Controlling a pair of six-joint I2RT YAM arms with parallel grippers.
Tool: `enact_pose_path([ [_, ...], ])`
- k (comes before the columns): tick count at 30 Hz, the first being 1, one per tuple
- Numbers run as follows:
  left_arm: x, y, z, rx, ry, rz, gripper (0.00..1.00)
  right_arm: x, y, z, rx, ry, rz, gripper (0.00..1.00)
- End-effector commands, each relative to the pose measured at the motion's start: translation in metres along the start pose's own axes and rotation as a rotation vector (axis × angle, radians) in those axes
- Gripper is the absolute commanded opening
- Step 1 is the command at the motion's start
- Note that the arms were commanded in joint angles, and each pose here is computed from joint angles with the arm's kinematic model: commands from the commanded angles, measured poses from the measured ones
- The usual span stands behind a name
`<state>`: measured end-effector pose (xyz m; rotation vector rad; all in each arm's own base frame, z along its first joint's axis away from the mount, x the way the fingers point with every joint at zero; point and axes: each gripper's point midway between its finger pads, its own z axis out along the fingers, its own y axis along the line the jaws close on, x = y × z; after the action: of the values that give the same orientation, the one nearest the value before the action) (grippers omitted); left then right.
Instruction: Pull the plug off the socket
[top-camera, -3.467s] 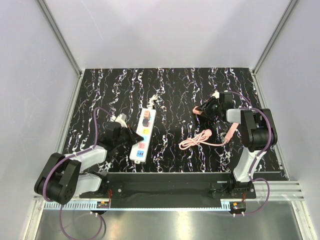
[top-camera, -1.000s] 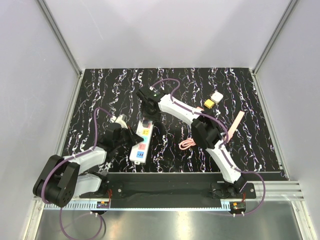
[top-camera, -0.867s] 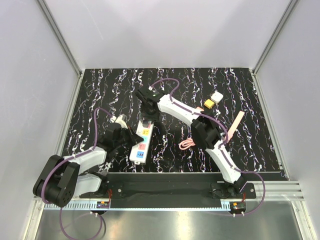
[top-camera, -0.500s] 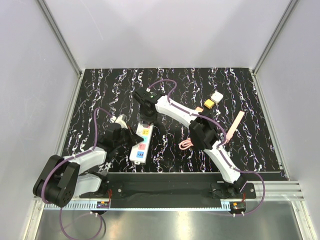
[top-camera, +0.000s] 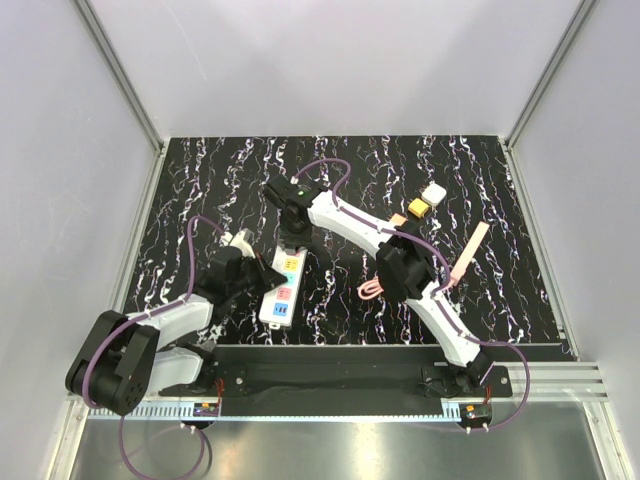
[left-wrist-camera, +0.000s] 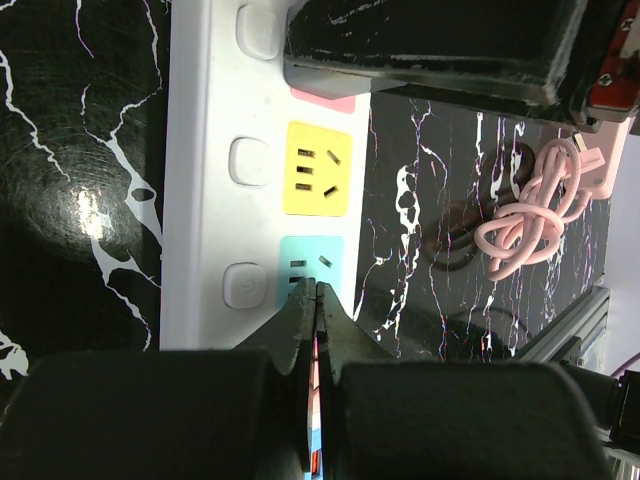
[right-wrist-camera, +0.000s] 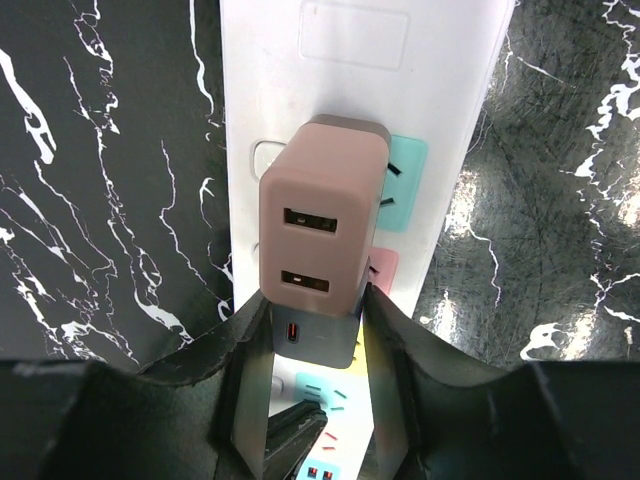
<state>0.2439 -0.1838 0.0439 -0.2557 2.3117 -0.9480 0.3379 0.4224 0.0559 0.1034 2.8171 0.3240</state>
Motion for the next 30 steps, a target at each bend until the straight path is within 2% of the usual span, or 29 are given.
enact_pose_path([
  [1,0.05,0.046,-0.01,-0.165,0.153,-0.028,0.0,-0.009,0.014,-0.011,-0.025,-0.044,-0.015,0.13],
  [2,0.049,0.046,-0.009,-0.165,0.153,-0.026,0.0,-0.01,0.013,-0.014,-0.018,-0.047,-0.017,0.09],
  [3,0.051,0.048,-0.009,-0.17,0.156,-0.028,0.0,-0.01,0.013,-0.015,-0.014,-0.047,-0.022,0.0],
  [30,0.057,0.05,-0.004,-0.195,0.192,-0.036,0.0,-0.029,0.02,-0.039,0.002,-0.107,-0.048,0.0],
])
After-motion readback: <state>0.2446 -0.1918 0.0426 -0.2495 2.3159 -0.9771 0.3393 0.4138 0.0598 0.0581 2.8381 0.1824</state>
